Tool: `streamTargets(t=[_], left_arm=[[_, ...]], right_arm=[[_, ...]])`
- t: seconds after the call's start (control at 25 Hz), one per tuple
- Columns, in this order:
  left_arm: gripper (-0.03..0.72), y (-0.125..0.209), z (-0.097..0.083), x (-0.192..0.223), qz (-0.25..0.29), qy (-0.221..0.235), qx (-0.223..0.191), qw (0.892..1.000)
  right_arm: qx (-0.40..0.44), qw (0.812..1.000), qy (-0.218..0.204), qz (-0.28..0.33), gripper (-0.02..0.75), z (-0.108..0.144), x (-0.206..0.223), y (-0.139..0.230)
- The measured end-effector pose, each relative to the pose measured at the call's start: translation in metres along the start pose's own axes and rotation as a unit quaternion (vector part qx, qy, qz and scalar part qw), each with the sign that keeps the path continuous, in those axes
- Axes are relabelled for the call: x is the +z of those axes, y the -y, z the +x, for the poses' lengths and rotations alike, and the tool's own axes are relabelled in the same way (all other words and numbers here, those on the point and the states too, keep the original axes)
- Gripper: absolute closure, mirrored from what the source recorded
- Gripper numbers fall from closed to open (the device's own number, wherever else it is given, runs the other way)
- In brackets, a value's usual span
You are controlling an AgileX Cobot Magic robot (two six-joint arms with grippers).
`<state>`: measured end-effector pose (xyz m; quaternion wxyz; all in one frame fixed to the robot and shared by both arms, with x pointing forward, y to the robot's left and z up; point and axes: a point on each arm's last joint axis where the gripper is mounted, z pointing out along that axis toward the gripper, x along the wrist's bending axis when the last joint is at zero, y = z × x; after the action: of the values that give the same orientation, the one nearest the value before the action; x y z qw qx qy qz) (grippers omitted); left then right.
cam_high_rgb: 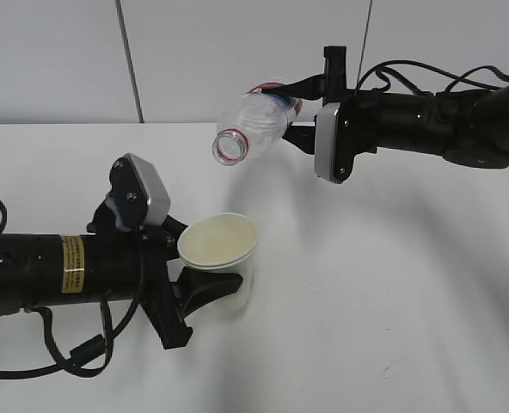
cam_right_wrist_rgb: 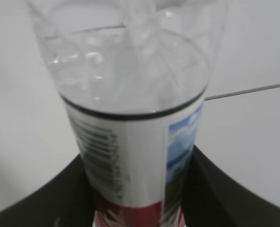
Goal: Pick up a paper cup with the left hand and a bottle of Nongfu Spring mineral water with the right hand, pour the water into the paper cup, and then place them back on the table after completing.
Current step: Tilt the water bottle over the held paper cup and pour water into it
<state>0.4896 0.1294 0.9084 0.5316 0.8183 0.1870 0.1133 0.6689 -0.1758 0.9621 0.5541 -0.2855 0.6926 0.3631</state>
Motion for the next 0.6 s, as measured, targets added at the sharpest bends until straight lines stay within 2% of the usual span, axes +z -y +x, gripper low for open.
streamTargets(t=[0.6], left_arm=[[0.302,-0.0073,0.0016,0.006,-0.002,-0.01,-0.029,1.0]], right_arm=[[-0.028,1.0,0.003,0.0,0.385,-0.0025,0.0006,0.0005]])
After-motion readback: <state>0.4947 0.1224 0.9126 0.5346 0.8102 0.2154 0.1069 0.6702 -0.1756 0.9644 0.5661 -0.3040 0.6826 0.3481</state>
